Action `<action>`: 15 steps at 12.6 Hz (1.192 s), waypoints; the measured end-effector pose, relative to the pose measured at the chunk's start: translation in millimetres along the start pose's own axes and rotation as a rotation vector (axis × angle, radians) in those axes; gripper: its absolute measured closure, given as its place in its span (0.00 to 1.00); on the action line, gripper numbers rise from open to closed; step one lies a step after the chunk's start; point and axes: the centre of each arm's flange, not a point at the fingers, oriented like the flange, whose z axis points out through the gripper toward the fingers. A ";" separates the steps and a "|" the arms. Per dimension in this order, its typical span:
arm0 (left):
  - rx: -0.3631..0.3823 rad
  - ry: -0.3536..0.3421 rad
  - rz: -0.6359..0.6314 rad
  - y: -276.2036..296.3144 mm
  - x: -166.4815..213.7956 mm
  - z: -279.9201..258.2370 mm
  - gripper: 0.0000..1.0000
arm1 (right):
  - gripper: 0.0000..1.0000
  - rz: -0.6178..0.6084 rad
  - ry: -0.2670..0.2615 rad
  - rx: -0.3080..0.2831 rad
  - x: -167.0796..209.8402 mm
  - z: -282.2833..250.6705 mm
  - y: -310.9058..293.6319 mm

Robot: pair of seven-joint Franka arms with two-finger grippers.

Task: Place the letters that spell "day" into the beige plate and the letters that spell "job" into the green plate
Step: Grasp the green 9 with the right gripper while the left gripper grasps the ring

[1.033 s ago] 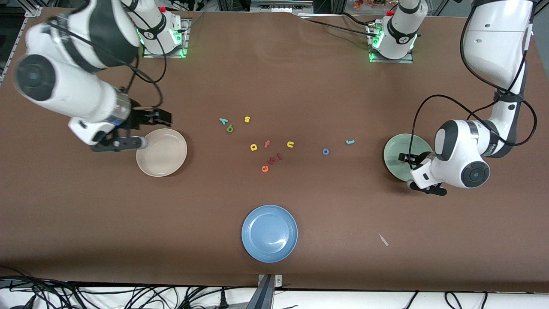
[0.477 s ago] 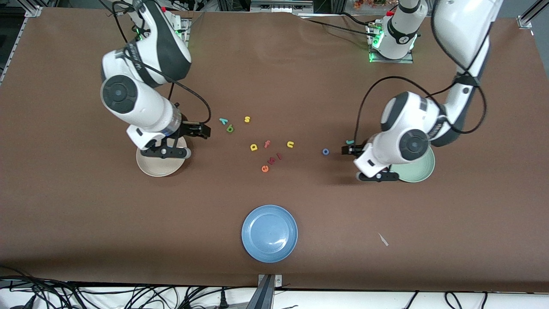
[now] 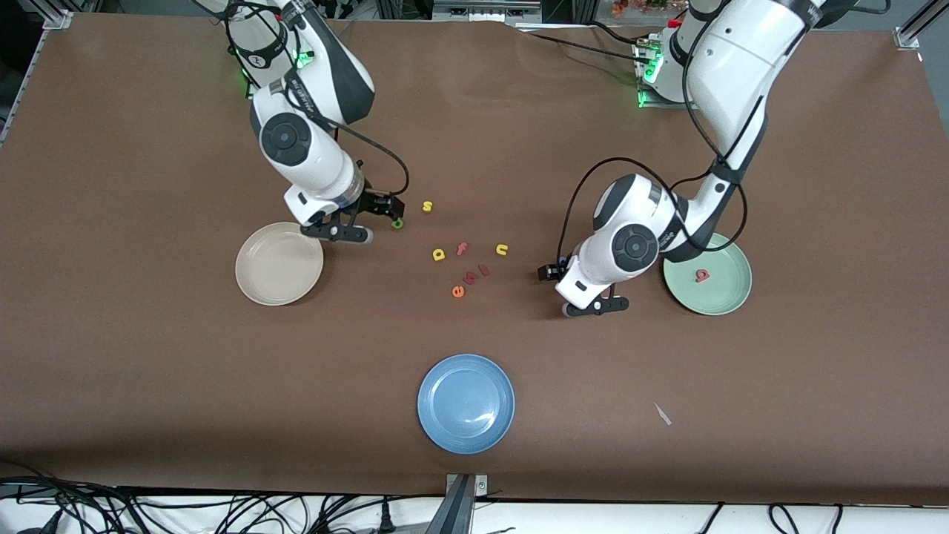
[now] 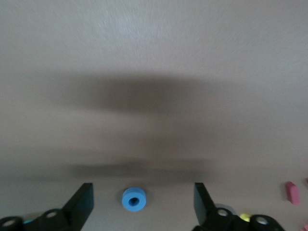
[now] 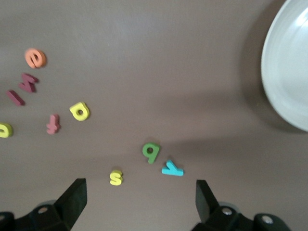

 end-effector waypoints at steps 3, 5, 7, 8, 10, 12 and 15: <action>0.018 -0.009 -0.009 -1.3 -0.5 12.0 0.22 | 0.00 0.021 0.028 0.018 -25.0 35.3 0.1; 0.036 -0.009 -0.017 -0.7 -1.9 18.3 0.25 | 0.00 0.002 0.027 0.000 -35.2 58.6 2.8; 0.043 -0.020 -0.020 1.2 -4.7 24.8 0.25 | 0.00 -0.013 0.047 -0.036 -38.9 79.7 0.6; 0.045 -0.024 -0.021 1.5 -5.6 27.0 0.25 | 0.00 -0.013 0.058 -0.050 -40.3 91.1 -0.9; 0.058 -0.041 -0.024 0.4 -7.6 29.4 0.28 | 0.00 -0.012 0.076 -0.055 -42.5 111.0 -4.2; 0.092 -0.088 -0.026 -3.4 -13.1 33.8 0.33 | 0.00 -0.011 0.081 -0.048 -40.3 117.8 -6.0; 0.099 -0.097 -0.026 -3.3 -14.2 32.0 0.46 | 0.00 -0.015 0.089 -0.035 -35.6 120.9 -9.7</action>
